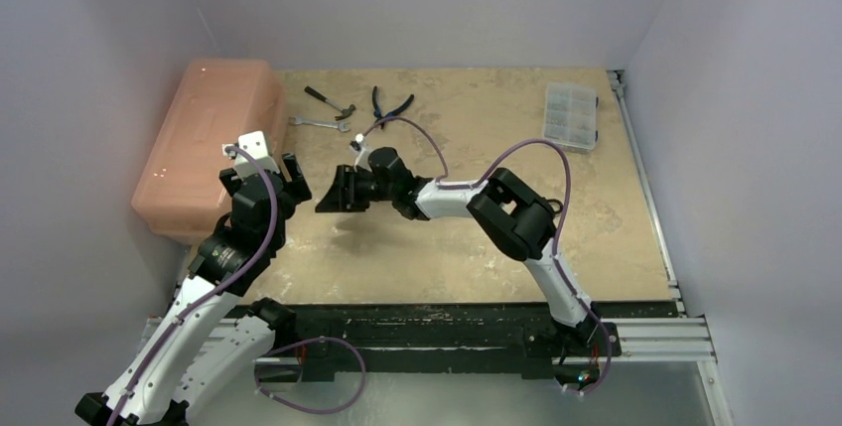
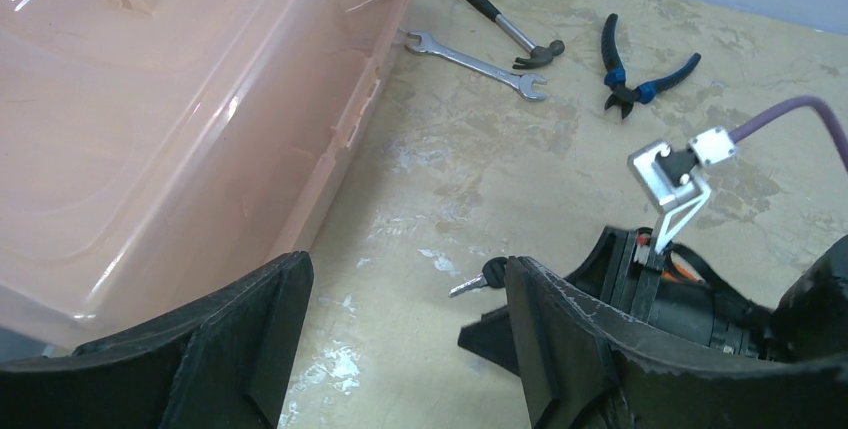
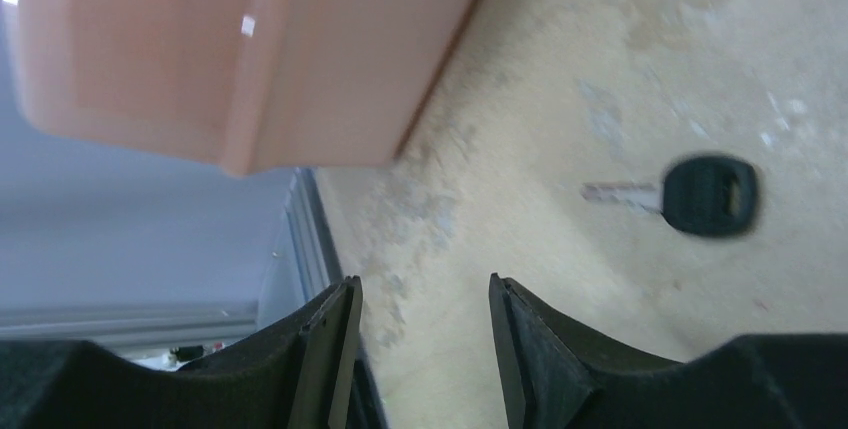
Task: Unlock with the key
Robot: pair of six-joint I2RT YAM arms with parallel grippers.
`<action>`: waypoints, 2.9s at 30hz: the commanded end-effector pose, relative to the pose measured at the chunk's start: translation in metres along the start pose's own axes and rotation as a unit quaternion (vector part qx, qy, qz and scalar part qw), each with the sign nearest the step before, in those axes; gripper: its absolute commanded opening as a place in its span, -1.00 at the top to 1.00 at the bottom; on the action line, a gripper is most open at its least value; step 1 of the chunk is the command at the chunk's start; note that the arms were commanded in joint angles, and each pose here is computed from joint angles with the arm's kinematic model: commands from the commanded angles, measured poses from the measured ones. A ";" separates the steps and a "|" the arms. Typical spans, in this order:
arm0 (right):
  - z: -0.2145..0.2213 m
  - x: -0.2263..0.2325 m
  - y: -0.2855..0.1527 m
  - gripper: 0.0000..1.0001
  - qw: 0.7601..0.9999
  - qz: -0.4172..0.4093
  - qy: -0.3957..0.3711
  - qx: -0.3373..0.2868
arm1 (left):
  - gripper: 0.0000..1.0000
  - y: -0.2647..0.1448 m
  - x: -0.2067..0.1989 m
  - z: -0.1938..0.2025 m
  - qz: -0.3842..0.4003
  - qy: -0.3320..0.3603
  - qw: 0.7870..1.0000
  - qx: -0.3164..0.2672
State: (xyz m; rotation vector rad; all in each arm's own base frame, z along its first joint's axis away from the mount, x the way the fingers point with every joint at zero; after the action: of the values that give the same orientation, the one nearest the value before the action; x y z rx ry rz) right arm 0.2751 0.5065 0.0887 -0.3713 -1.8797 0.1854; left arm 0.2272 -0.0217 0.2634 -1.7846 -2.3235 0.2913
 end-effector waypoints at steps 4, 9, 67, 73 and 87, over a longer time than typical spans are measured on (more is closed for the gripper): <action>-0.049 0.030 0.014 -0.12 0.997 -0.009 0.028 -0.071 | -0.50 0.001 -0.001 -0.008 0.006 -0.002 1.000 -0.016; -0.063 0.009 0.034 -0.08 0.994 0.018 0.053 -0.099 | -0.50 0.001 -0.002 -0.008 0.008 -0.001 1.000 -0.016; -0.060 -0.033 -0.004 -0.66 0.870 0.332 -0.355 -0.088 | -0.49 -0.002 0.003 -0.011 -0.002 -0.007 1.000 -0.024; -0.064 -0.037 0.007 -0.56 0.860 0.337 -0.373 -0.081 | -0.50 -0.001 0.002 -0.010 0.001 -0.005 1.000 -0.024; -0.032 -0.067 0.023 -0.16 0.855 0.345 -0.386 -0.024 | -0.50 -0.002 0.002 -0.011 0.005 -0.007 1.000 -0.027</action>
State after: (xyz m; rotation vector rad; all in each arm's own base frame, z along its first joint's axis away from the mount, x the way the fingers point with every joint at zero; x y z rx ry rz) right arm 0.3364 0.5025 0.0503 -1.1485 -2.4524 0.7836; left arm 0.2257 -0.0218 0.2697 -1.8180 -2.3273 0.2710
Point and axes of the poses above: each gripper's point midway between its finger pads, its own y axis out along the fingers, its own x axis along the line the jaws close on, z = x × y, the point moved 3 cm from there along -y, back along the fingers, and after that the axes turned 7 degrees about y, right-handed, at the moved point
